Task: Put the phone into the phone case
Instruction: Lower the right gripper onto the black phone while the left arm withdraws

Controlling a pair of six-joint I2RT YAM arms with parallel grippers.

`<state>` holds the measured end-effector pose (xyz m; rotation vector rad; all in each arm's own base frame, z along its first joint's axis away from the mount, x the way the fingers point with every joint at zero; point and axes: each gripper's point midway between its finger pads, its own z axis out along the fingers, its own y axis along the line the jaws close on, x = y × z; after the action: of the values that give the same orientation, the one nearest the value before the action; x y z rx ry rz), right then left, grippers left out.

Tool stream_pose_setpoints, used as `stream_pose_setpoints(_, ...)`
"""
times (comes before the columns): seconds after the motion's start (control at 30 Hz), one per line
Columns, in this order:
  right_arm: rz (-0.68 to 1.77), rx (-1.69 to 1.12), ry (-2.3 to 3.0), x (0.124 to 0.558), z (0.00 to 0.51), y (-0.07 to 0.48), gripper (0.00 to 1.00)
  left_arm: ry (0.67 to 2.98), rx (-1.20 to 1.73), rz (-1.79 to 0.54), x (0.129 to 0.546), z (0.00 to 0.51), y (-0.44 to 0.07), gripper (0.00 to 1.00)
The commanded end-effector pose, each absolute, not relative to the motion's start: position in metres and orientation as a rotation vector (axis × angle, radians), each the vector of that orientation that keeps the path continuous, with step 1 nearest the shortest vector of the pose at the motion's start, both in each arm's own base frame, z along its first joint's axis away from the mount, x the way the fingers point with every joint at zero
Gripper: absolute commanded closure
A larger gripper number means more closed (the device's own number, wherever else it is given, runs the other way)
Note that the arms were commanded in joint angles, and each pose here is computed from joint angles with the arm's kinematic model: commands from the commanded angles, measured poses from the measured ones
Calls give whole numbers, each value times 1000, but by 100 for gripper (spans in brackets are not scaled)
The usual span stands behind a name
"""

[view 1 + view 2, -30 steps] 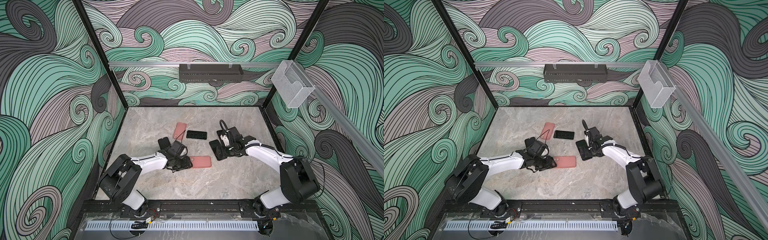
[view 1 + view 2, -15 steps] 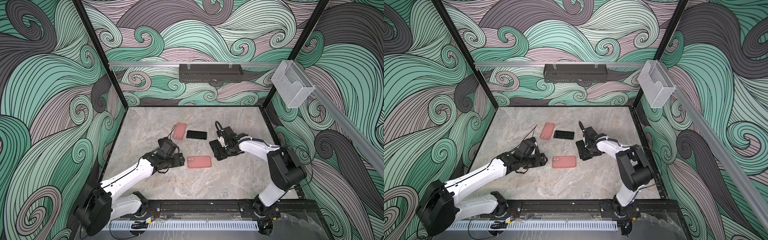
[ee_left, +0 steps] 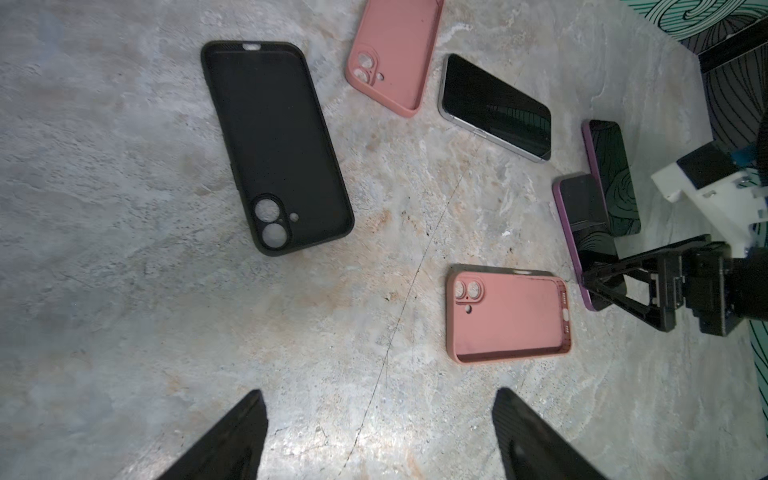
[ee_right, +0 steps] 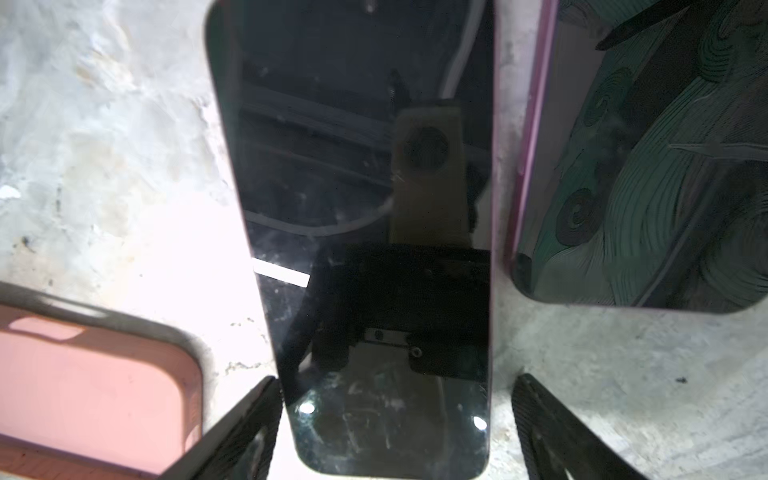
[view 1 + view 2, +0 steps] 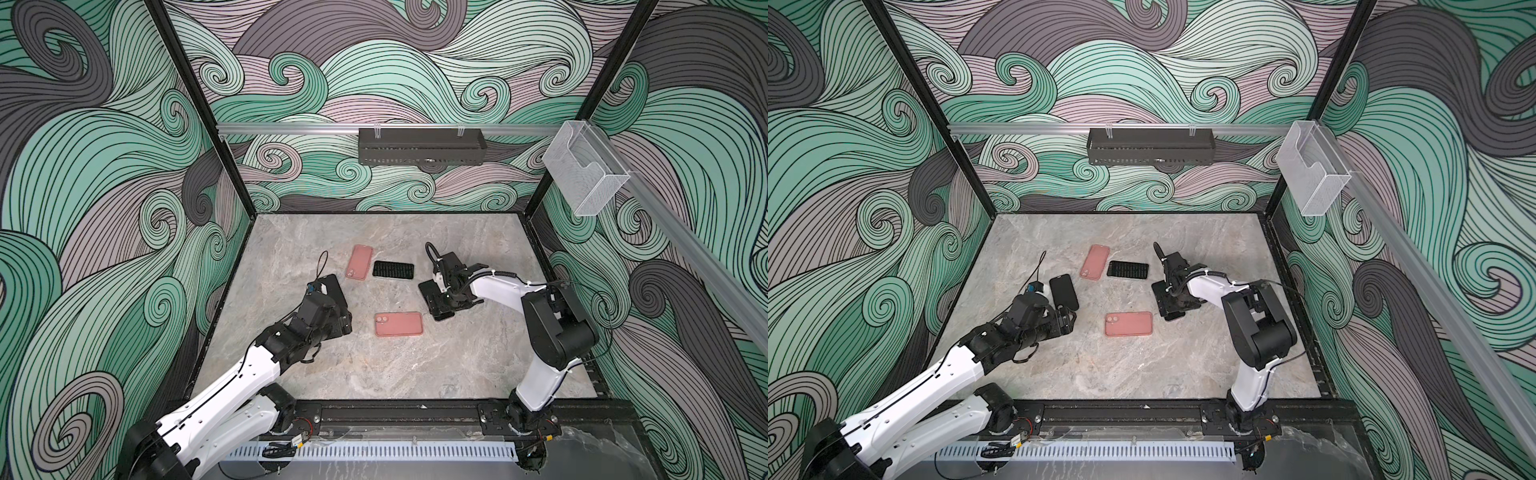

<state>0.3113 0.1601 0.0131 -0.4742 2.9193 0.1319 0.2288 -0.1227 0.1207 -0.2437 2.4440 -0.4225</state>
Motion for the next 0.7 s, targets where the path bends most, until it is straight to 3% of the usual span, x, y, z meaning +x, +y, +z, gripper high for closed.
stream_pose_setpoints(0.0,29,-541,2945,308,4,157,14,2487,-246,-318,223,116,-107,13)
stream_pose_setpoints(0.67,-64,-542,3012,297,-13,158,26,2515,-225,-311,225,116,-111,13)
